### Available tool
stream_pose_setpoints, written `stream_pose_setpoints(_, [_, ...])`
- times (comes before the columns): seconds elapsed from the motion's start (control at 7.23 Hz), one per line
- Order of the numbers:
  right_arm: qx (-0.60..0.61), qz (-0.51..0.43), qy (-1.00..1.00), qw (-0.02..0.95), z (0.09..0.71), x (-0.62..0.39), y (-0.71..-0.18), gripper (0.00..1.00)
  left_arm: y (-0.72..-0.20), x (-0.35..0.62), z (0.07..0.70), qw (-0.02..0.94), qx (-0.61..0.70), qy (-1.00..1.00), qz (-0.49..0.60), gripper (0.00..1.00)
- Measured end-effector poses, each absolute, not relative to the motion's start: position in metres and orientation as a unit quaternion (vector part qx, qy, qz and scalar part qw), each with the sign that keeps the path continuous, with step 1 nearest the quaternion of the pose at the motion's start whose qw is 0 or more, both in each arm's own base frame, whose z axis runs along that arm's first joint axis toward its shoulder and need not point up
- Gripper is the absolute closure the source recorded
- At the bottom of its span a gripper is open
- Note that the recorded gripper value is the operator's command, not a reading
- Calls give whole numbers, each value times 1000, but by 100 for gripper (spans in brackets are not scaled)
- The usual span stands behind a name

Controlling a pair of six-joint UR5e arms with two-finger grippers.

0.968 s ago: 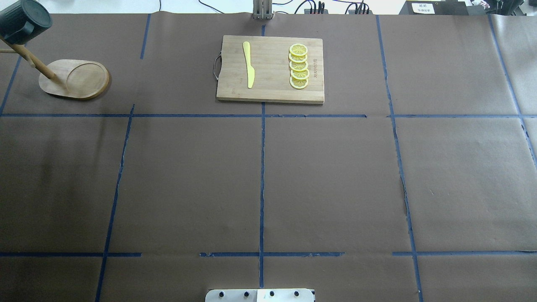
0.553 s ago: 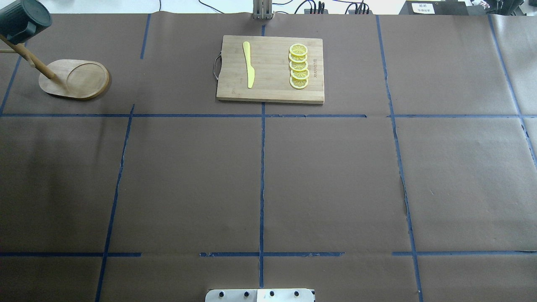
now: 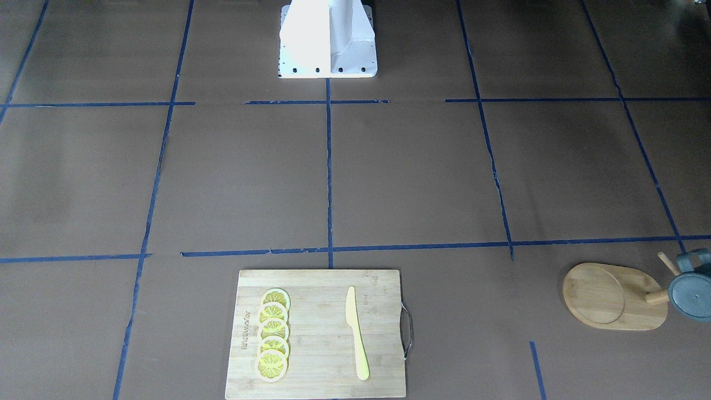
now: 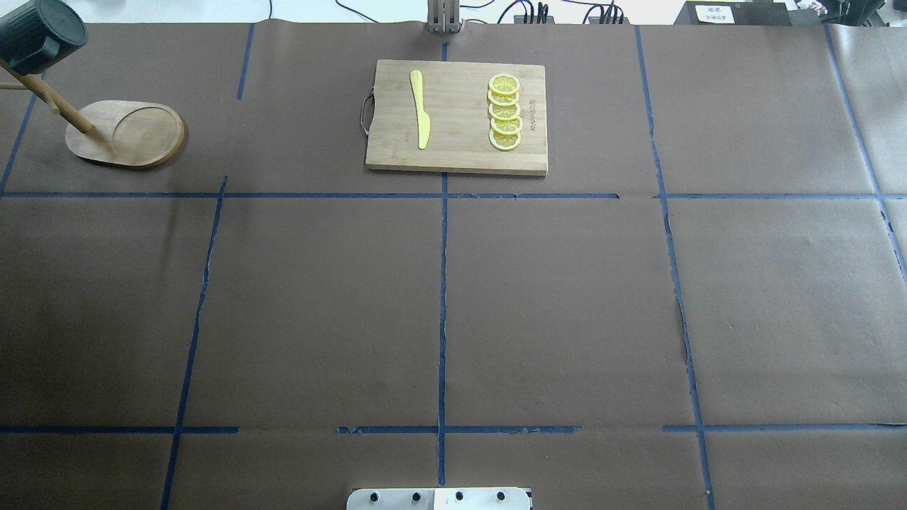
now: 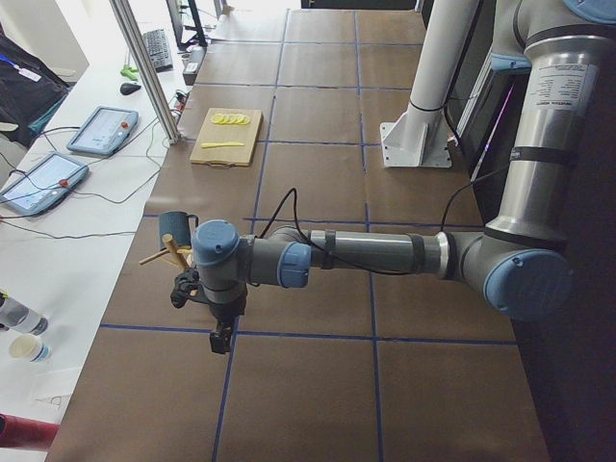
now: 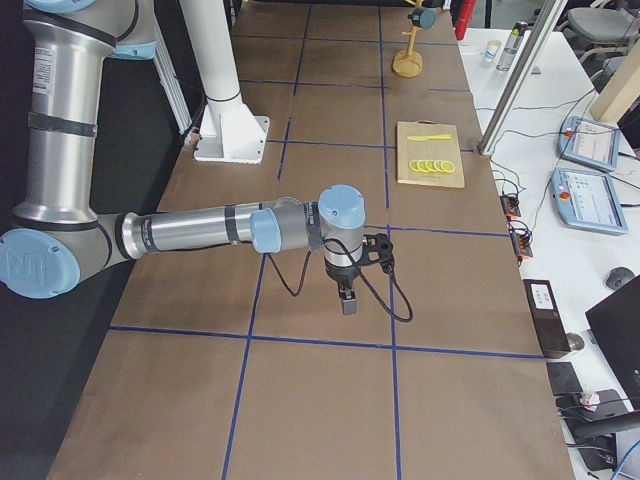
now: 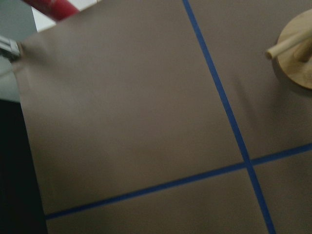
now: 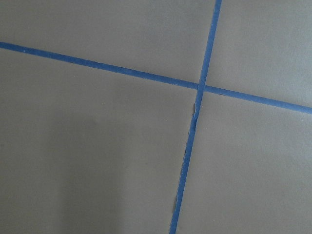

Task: Hang cup on storage rack
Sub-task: 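Release the mug and withdraw the left gripper from the rack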

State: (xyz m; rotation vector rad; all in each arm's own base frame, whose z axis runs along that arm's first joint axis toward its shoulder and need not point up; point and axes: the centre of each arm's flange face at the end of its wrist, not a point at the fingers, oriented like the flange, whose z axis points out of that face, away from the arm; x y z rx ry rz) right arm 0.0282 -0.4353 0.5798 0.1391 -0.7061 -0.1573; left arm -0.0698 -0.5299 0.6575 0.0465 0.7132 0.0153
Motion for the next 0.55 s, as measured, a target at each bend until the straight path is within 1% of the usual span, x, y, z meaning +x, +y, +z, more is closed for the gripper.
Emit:
stream_pose_setpoints(0.28, [64,-75,-345,933,582,28,-435,0,-504,-66,661,928,2,372,-36,0])
stream_pose_setpoints(0.55, [62,-74,-345,933,582,28,-435,0,-500,-63,658,926,-3,376,-40,0])
